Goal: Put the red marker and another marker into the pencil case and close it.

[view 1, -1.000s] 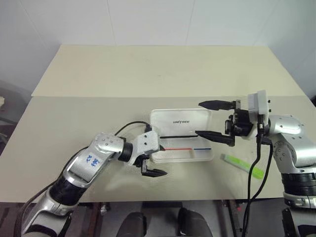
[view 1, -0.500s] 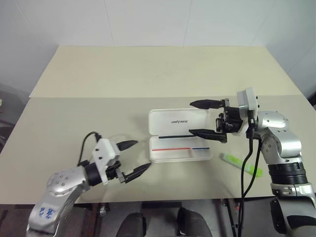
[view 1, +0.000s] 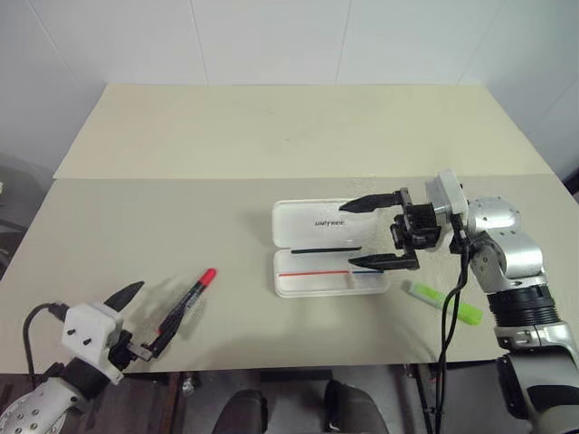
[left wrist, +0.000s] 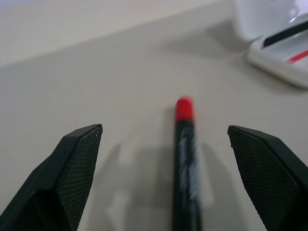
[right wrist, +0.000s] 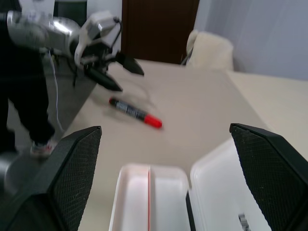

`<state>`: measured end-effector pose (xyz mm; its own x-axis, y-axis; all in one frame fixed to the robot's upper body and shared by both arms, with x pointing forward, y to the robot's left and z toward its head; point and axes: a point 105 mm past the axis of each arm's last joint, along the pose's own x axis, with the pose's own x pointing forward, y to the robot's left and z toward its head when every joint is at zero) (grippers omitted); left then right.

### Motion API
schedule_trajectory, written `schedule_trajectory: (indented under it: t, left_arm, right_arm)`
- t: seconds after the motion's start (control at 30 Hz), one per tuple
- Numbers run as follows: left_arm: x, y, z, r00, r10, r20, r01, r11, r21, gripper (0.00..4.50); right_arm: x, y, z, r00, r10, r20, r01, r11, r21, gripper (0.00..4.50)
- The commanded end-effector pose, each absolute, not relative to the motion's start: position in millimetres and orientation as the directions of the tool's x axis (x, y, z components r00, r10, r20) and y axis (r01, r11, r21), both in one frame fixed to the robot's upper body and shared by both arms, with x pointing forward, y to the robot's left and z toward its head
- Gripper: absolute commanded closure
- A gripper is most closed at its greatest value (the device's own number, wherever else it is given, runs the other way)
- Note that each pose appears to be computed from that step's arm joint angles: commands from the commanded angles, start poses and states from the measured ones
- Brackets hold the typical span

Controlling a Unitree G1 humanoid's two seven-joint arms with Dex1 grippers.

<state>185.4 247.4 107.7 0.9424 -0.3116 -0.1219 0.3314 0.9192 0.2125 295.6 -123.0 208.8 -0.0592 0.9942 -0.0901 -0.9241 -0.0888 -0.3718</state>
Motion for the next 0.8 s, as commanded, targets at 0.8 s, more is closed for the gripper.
schedule_trajectory:
  t: [0.8]
  left_arm:
    - [205.7, 238.9, 46.3, 0.888, -0.431, -0.16, 0.446, 0.892, 0.077, 1.55]
  right_arm:
    - [278.0, -126.4, 225.0, -0.105, 0.988, -0.109, -0.898, -0.141, -0.417, 0.0]
